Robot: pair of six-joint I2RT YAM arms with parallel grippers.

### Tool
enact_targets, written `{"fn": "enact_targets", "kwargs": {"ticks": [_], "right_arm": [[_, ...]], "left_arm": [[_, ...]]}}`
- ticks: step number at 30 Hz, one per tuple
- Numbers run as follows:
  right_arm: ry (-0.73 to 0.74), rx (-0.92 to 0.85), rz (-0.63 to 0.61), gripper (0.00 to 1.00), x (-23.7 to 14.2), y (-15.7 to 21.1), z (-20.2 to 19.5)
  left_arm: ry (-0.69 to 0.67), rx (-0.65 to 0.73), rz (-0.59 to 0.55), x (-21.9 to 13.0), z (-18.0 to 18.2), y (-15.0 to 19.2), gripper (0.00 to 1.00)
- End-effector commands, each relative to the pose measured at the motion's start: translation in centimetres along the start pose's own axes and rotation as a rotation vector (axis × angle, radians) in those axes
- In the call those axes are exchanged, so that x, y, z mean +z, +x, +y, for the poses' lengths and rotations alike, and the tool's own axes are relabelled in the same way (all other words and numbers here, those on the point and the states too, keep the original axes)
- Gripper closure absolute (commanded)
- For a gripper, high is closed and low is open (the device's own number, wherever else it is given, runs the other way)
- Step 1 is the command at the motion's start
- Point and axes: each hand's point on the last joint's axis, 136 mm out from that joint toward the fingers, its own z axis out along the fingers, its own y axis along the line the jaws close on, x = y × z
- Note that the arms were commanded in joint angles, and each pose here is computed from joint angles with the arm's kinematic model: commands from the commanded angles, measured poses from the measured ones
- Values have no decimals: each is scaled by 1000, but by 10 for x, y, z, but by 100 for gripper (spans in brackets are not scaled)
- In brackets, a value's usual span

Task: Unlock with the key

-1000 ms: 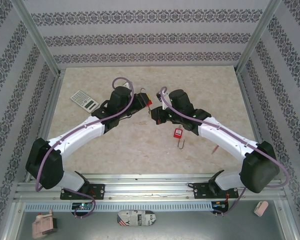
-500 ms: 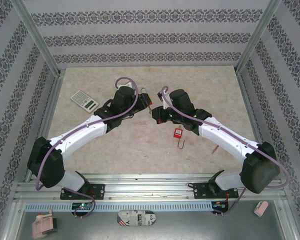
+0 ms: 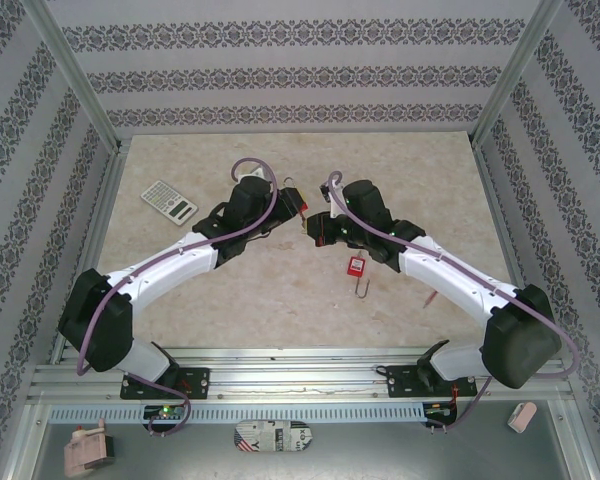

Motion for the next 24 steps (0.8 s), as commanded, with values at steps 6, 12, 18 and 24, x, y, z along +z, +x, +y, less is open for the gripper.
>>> {"fn": "enact_targets", "kwargs": {"ticks": [6, 12, 18, 24], "right_arm": [[2, -79, -319, 100, -19, -78, 5], [6, -114, -315, 100, -18, -81, 2], [-26, -121, -292, 100, -18, -81, 6], [-46, -80, -310, 100, -11, -79, 8]], "left_arm": [[106, -76, 286, -4, -16, 67, 100], [26, 8, 299, -10, -3, 72, 100], [-77, 83, 333, -8, 22, 81, 100], [34, 4, 312, -1, 1, 79, 100]]}}
